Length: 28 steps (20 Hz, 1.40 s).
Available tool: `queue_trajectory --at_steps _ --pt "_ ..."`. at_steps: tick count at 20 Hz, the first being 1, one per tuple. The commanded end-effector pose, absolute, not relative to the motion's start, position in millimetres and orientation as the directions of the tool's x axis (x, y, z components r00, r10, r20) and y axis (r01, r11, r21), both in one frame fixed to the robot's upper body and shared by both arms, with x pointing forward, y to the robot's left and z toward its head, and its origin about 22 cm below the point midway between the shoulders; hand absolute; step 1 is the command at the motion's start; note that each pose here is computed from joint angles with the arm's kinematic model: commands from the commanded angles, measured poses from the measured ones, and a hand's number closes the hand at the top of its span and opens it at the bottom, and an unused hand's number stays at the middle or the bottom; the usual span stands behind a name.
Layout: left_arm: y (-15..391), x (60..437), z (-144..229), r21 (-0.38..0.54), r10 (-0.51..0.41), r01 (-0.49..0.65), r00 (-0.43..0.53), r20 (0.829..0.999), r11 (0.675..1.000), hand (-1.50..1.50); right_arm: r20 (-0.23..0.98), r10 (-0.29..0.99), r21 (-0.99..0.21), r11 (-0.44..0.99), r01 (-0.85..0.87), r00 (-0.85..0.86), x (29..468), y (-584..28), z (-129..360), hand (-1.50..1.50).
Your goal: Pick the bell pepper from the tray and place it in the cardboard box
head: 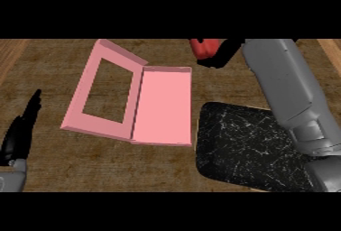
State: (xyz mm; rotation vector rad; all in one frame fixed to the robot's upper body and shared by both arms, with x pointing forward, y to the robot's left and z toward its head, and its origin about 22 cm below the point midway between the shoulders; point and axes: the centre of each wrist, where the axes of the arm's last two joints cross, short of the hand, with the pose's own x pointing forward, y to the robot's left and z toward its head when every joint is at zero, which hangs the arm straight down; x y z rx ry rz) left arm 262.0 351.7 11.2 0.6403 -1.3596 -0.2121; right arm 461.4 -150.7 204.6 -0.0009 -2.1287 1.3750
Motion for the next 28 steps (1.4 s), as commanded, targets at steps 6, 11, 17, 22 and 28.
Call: queue_trajectory --at_steps 6,11,17,22,28 --pt "354.9 267.5 21.3 0.547 -0.51 -0.215 0.206 0.835 0.809 0.0 0.61 0.314 -0.771 0.45 -0.452 -0.728 448.7 -60.2 191.0 1.5" --pt "351.4 283.7 23.4 0.555 -0.525 -0.205 0.187 0.83 0.806 0.0 0.608 0.354 -0.776 0.452 -0.439 -0.711 443.8 -26.5 206.2 1.5" --pt "338.9 284.1 17.0 0.54 -0.517 -0.176 0.164 0.84 0.823 0.0 0.562 0.472 -0.817 0.447 -0.365 -0.679 442.9 -18.0 185.9 1.5" --pt "315.9 289.0 25.8 0.543 -0.526 -0.153 0.136 0.839 0.826 0.0 0.667 0.525 -0.745 0.457 -0.486 -0.529 442.1 -30.4 144.8 -1.5" --pt "323.5 304.6 29.9 0.537 -0.52 -0.147 0.142 0.842 0.83 0.0 0.701 0.444 -0.711 0.487 -0.507 -0.558 434.2 -28.5 127.8 -1.5"
